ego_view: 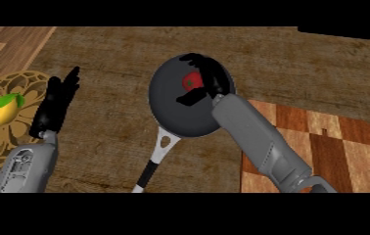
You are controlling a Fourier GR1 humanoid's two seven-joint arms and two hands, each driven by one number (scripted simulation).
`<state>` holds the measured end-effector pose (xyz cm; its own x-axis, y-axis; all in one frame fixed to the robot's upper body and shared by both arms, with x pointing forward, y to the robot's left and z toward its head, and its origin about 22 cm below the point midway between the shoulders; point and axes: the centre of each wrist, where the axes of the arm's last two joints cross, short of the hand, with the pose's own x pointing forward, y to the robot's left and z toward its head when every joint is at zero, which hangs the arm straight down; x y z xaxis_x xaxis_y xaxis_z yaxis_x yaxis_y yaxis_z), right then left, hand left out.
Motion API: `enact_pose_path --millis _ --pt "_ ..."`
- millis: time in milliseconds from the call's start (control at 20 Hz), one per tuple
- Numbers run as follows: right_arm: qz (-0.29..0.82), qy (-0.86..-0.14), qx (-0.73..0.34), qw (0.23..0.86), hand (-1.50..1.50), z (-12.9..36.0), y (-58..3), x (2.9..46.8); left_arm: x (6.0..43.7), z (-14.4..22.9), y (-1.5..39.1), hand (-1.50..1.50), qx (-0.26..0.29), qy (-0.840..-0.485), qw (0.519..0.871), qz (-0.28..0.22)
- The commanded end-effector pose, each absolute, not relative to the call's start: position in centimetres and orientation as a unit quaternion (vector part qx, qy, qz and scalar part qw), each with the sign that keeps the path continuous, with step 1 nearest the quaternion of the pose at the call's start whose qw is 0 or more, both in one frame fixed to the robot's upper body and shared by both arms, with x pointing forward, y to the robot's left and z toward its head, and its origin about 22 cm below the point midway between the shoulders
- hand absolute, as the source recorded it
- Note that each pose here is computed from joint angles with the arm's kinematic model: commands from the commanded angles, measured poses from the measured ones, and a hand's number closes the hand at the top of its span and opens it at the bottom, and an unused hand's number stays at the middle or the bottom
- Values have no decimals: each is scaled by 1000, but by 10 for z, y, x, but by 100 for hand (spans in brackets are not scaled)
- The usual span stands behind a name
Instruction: Pick the tomato from the cutting board and place it in the pan
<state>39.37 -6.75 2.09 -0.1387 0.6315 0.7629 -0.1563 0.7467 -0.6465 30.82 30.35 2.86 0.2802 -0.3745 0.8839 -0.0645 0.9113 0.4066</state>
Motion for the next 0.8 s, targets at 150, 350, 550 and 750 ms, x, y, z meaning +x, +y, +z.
enact_pose_path --millis 150,350,550,750 --pt "230 -736 -139 622 -150 26 -65 394 305 23 298 0 184 -586 783 -101" --pt "184 -757 -140 612 -150 26 -66 396 303 16 314 0 190 -586 781 -100" --pt "133 -763 -145 616 -150 41 -62 404 308 23 319 0 196 -584 783 -83" --pt "108 -755 -163 626 -150 30 -78 411 283 13 335 0 207 -572 790 -78"
